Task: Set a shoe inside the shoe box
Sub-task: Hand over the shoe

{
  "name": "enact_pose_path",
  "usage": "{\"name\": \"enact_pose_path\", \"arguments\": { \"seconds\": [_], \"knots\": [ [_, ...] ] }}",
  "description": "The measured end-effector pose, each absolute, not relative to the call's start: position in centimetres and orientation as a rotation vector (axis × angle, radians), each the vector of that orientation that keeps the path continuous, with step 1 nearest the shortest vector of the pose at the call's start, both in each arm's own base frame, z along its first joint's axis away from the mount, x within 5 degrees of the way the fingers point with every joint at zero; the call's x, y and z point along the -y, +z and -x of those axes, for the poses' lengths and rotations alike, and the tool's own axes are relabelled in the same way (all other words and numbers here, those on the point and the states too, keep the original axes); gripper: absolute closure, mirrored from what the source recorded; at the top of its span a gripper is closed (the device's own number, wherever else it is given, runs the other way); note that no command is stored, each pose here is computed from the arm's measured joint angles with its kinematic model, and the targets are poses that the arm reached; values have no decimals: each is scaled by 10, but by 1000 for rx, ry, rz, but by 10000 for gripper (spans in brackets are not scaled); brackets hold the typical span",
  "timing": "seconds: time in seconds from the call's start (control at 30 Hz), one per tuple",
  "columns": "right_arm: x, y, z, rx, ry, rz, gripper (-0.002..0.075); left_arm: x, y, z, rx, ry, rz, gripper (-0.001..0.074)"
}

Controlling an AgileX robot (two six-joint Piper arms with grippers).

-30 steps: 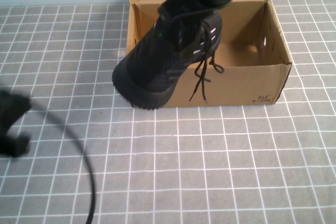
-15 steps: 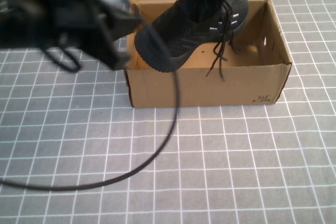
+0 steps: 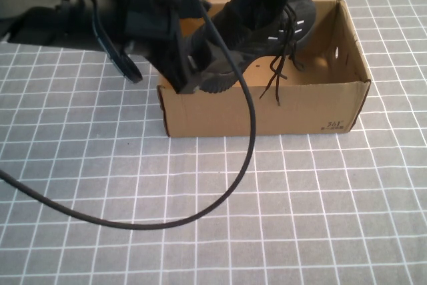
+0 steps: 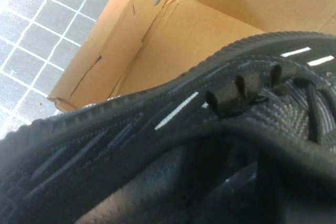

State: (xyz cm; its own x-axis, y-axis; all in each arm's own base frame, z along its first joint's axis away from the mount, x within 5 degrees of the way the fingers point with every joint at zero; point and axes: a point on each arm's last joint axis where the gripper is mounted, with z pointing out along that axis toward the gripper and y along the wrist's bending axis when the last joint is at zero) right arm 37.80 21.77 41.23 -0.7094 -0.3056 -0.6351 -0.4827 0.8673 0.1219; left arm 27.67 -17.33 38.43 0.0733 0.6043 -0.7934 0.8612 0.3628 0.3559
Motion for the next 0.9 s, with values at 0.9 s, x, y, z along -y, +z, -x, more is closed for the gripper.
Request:
{"name": "enact_pose_path", "arguments": {
  "seconds": [0.9],
  "knots": [
    [-219, 413, -377, -2397, 419, 599, 728, 197, 327, -340, -1674, -313, -1144, 106]
  ]
}}
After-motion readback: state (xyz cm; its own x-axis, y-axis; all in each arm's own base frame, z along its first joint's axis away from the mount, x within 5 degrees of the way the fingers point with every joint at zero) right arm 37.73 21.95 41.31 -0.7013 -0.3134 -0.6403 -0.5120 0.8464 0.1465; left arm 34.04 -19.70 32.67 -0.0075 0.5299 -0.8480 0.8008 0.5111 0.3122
